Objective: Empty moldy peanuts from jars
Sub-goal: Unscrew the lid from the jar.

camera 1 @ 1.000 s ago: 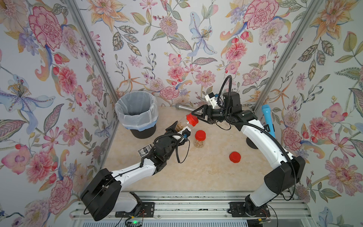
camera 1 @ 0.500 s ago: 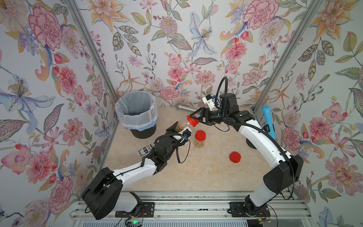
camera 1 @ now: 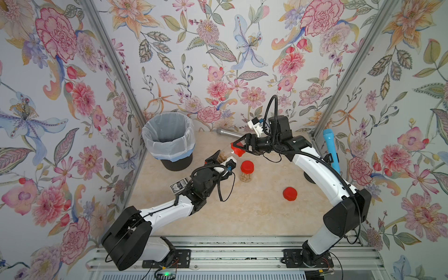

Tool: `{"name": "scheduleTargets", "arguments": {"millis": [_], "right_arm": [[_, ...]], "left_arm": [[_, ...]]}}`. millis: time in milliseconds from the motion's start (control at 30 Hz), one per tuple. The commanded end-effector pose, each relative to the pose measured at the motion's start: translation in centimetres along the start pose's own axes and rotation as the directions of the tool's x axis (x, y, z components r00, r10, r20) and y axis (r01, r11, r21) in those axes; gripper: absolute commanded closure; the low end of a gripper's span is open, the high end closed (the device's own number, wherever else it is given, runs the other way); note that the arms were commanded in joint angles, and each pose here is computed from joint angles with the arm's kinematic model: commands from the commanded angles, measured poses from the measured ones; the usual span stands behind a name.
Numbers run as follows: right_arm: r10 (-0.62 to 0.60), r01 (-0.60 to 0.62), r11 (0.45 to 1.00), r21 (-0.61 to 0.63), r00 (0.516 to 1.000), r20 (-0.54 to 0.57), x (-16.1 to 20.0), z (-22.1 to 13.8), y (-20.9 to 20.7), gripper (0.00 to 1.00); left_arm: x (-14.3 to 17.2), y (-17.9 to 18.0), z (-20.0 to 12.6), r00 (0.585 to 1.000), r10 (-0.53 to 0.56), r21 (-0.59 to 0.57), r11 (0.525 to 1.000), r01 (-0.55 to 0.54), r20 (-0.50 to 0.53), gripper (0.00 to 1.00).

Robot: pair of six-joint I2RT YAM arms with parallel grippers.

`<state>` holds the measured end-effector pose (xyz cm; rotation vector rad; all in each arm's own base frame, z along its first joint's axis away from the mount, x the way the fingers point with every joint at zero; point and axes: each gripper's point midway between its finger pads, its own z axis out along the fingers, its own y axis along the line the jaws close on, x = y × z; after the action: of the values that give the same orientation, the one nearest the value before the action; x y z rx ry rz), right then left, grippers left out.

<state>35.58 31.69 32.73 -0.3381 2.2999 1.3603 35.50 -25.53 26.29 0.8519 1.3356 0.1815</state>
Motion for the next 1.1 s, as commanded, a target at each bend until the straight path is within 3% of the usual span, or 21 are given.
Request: {"name": "scheduleTargets", "arguments": {"millis": [0,367,533,700,833,967,1067], "right_arm": [[-0.037,0.037,0.999,-0.004,0.999,0.007,-0.5,0.2,0.7,0.2],[-0.117,0.117,0.993,0.02,0.993,0.024,-0.4,0.0,1.0,0.35],[-0.262,0.263,0.964,-0.031,0.965,0.021,-0.1,-0.9,2.4,0.4],[-0.394,0.386,0.905,-0.18,0.919,-0.011,1.3,-1.7,3.4,0.4],[-0.533,0.498,0.806,-0.321,0.846,-0.025,3.8,-2.2,3.7,0.38],[-0.637,0.579,0.733,-0.358,0.768,-0.062,6.2,-2.7,3.1,0.37],[-0.667,0.602,0.724,-0.337,0.736,-0.117,7.1,-2.7,2.0,0.38]], "left_arm": [[-1.8,0.6,0.2,0.999,-0.004,-0.019,1.0,0.005,0.048,0.55],[-1.4,0.1,0.3,0.999,-0.009,0.0,1.0,0.009,0.043,0.55],[-2.7,-1.4,0.1,0.989,-0.097,0.137,0.987,0.082,0.111,0.54],[-5.3,-3.1,-0.8,0.951,-0.239,0.33,0.93,0.165,0.197,0.54],[-6.5,-5.1,-1.1,0.934,-0.298,0.495,0.853,0.167,0.198,0.54],[-6.6,-6.6,-1.5,0.925,-0.339,0.605,0.777,0.173,0.17,0.56],[-6.2,-6.3,-1.8,0.911,-0.379,0.637,0.745,0.197,0.161,0.57]]}}
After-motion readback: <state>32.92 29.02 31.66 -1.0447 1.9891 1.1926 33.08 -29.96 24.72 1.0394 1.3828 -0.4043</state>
